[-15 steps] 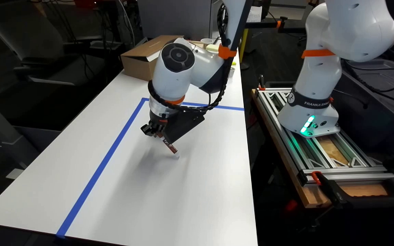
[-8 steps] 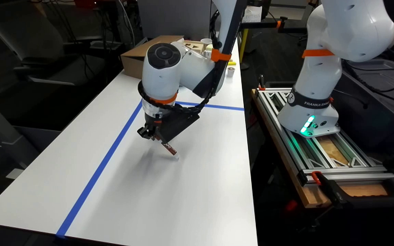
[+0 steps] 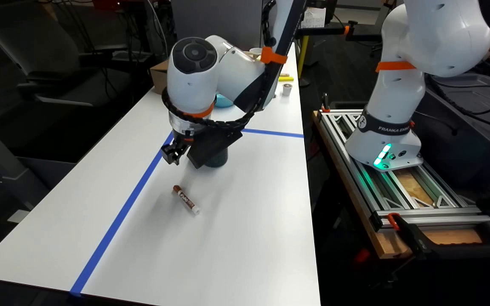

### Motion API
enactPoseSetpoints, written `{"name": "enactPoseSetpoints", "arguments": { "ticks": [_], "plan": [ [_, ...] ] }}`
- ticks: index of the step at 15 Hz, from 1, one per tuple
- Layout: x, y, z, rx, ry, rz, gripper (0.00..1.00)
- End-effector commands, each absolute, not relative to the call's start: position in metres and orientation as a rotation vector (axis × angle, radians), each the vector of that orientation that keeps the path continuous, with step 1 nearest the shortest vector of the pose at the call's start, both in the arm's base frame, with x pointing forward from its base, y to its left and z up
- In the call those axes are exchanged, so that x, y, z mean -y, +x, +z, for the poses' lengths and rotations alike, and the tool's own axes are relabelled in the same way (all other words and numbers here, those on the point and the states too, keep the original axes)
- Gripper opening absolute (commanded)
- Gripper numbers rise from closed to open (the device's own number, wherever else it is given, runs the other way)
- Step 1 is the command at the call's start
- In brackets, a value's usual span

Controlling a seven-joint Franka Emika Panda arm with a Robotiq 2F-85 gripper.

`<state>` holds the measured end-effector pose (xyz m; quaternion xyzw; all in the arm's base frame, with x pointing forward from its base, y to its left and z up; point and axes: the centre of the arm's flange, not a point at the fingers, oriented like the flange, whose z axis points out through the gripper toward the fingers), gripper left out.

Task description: Put the marker on the table

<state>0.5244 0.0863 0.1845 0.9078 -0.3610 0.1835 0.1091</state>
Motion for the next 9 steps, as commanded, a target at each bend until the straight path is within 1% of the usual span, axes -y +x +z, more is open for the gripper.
{"name": "enactPoseSetpoints", "arguments": {
  "ticks": [1, 8, 9],
  "plan": [
    [-0.086, 0.513, 0.230, 1.012, 2.594, 0.608, 1.00],
    [-0.070, 0.488, 0.259, 0.486, 2.698, 0.592, 1.00],
    [-0.079, 0.506, 0.242, 0.623, 2.671, 0.583, 1.00]
  ]
}}
